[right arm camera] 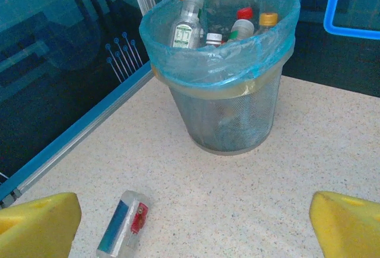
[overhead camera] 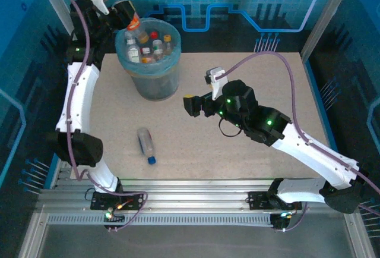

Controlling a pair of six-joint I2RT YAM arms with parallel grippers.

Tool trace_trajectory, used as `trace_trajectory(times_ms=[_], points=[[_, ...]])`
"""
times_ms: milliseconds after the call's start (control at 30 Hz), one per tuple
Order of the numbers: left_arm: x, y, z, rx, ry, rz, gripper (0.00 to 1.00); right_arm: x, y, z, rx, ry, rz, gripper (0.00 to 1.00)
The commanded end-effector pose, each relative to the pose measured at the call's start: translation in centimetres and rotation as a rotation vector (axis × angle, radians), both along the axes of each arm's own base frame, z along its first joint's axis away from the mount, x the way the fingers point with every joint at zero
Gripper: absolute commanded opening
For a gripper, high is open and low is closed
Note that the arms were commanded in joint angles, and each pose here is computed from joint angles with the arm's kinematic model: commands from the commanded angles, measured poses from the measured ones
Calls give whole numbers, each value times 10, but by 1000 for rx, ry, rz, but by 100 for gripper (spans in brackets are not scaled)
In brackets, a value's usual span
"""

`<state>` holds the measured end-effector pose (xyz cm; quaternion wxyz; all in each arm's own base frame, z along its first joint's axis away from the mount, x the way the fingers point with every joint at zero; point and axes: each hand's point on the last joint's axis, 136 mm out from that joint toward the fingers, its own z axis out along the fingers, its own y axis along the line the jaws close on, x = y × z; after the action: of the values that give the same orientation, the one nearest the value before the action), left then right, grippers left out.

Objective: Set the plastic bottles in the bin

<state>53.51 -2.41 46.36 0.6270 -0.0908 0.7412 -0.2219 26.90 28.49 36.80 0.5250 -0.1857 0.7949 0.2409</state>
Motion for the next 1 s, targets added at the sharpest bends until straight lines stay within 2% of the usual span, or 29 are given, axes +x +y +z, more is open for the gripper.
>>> trace_trajectory(times_ms=[0, 300, 500, 833, 967], points=[[8, 10, 5, 65, -18, 39, 37, 5, 2, 11, 15, -17, 2, 100], [27, 12, -44, 131, 73, 24, 38, 11, 15, 1, -16, 14, 30, 100], [33, 10, -64, 152, 104, 9, 38, 15, 21, -9, -24, 39, 27, 100], [45, -1, -94, 162, 134, -49, 38, 42, 28, -17, 1, 105, -21, 100], [49, -9, -106, 203, 135, -74, 39, 51, 33, -21, 11, 136, -24, 99]])
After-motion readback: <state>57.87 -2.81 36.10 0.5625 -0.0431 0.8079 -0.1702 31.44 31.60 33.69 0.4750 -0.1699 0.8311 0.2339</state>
